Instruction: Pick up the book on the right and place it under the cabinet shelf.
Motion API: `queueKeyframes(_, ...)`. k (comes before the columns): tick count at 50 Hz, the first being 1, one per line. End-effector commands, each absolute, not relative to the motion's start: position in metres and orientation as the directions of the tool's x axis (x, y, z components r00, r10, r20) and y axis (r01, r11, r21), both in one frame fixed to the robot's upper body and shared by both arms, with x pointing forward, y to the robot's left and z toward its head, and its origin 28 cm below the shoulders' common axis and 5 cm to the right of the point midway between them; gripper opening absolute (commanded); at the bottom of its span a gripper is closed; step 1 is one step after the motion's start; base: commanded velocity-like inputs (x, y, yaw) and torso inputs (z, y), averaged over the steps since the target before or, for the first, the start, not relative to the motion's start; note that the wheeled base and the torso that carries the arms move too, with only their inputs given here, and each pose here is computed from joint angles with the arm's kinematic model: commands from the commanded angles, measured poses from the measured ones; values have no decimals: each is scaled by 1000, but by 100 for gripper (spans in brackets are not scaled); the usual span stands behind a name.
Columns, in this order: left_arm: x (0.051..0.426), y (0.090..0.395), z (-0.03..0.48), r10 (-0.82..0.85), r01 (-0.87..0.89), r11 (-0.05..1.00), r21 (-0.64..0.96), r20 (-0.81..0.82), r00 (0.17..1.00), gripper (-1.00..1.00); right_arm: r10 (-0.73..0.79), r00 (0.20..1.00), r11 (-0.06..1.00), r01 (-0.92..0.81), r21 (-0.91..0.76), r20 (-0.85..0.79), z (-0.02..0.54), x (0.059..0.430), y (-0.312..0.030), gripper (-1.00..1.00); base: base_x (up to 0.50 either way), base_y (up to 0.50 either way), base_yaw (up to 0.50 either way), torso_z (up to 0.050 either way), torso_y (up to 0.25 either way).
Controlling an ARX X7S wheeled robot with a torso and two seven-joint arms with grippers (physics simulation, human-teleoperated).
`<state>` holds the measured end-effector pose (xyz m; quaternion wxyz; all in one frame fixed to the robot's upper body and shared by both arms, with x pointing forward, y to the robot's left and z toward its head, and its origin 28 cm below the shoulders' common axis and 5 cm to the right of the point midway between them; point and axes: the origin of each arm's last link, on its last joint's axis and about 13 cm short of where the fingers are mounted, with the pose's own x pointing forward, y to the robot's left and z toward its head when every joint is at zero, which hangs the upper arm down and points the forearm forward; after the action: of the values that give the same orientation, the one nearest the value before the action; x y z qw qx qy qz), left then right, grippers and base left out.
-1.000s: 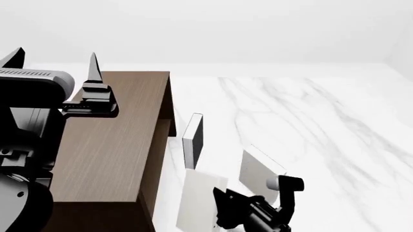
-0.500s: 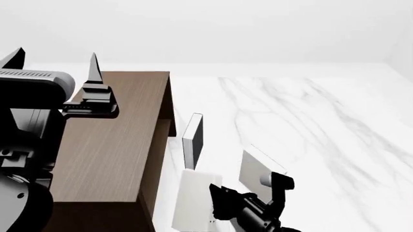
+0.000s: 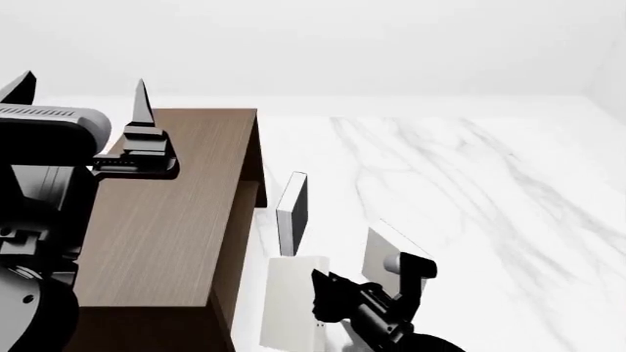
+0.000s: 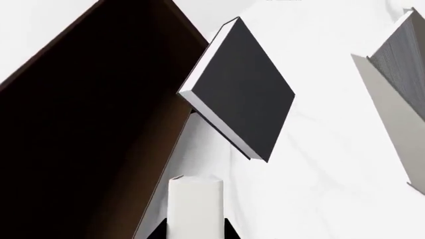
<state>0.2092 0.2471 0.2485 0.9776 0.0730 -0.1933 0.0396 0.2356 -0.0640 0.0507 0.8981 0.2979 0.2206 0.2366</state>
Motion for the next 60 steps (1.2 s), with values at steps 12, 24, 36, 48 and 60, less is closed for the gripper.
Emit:
queueKeyframes(12,209,247,248,48,-103,987,125,387,921,100,473,778,829,-234,509,-414,24,228,-61,-100,0,1,2,0,0)
queueKeyframes(24,207,247,248,48,-104,987,125,389,920,100,461,776,838,-223,498,-430,21,228,-60,-100,-1,1,2,0,0)
queueKeyframes(36,206,247,249,47,-103,987,122,393,919,100,464,772,848,-246,469,-434,22,225,-60,100,0,0,0,0,0)
queueKeyframes(48,206,248,248,49,-103,988,119,392,918,100,482,755,850,-278,448,-445,25,223,-61,100,0,0,0,0,0)
queueKeyframes(60,205,249,248,50,-104,988,116,396,917,100,439,777,891,-313,327,-452,30,223,-64,100,0,0,0,0,0)
